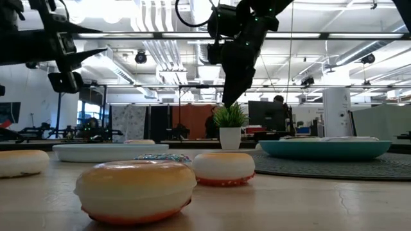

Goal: Pick & Place donuts
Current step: Put the large pink donut on the green plate

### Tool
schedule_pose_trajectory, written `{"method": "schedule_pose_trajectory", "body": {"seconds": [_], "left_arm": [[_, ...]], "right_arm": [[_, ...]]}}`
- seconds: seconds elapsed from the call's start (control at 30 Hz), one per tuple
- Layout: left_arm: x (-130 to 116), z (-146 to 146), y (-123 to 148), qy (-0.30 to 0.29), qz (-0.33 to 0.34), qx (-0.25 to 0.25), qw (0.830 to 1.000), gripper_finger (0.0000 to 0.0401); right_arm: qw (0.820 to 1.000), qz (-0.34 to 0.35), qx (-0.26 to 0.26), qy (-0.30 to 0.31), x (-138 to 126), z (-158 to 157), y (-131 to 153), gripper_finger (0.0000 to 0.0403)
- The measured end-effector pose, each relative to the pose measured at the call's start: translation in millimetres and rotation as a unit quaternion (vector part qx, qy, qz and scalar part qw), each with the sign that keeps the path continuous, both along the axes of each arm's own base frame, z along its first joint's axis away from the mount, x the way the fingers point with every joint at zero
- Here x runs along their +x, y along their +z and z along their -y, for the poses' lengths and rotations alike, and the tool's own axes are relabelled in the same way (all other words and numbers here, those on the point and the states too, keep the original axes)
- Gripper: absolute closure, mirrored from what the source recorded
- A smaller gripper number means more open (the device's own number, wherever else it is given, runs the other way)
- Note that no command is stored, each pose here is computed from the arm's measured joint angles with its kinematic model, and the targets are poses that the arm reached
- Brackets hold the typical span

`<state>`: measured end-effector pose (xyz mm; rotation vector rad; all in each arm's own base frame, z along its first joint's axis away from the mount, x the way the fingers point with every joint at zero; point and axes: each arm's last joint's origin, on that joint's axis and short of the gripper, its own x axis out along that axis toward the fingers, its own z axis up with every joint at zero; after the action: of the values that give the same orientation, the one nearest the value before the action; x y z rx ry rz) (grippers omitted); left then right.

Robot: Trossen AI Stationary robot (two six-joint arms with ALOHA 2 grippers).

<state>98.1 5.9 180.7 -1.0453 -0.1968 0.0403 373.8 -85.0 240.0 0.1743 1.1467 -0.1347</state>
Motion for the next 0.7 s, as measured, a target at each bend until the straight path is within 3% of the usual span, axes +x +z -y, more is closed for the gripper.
{"method": "schedule_pose_trajectory", "body": {"seconds": [0.13,0.27,0.37,0.5,0.6,0.7], "left_arm": [[-0.5,-1.7,1.3,0.03,0.005,0.009,0.999,0.0278],[-0.8,-3.2,1.5,0.054,0.011,-0.021,0.998,0.0278],[-1.5,-7.0,0.6,0.116,0.016,-0.062,0.991,0.0278],[-0.9,-10.0,-5.7,0.175,-0.075,-0.071,0.979,0.028],[-1.9,-12.4,-7.1,0.212,-0.156,-0.092,0.96,0.0283],[1.9,-15.1,-0.7,0.223,-0.196,-0.092,0.951,0.0284]], "right_arm": [[1.0,0.002,0.002,0.003,0.5,-1.4,0.2,0.0179],[1.0,0.001,0.001,-0.001,0.1,-0.1,0.1,0.0179],[1.0,0.0,0.001,-0.001,0.0,-0.4,-0.1,0.0179],[1.0,-0.001,0.007,-0.01,-0.2,-1.1,-0.2,0.0179],[1.0,-0.003,0.007,-0.011,-0.6,-0.5,-0.4,0.0179],[1.0,-0.003,0.007,-0.011,-0.6,-0.5,-0.4,0.0179]]}}
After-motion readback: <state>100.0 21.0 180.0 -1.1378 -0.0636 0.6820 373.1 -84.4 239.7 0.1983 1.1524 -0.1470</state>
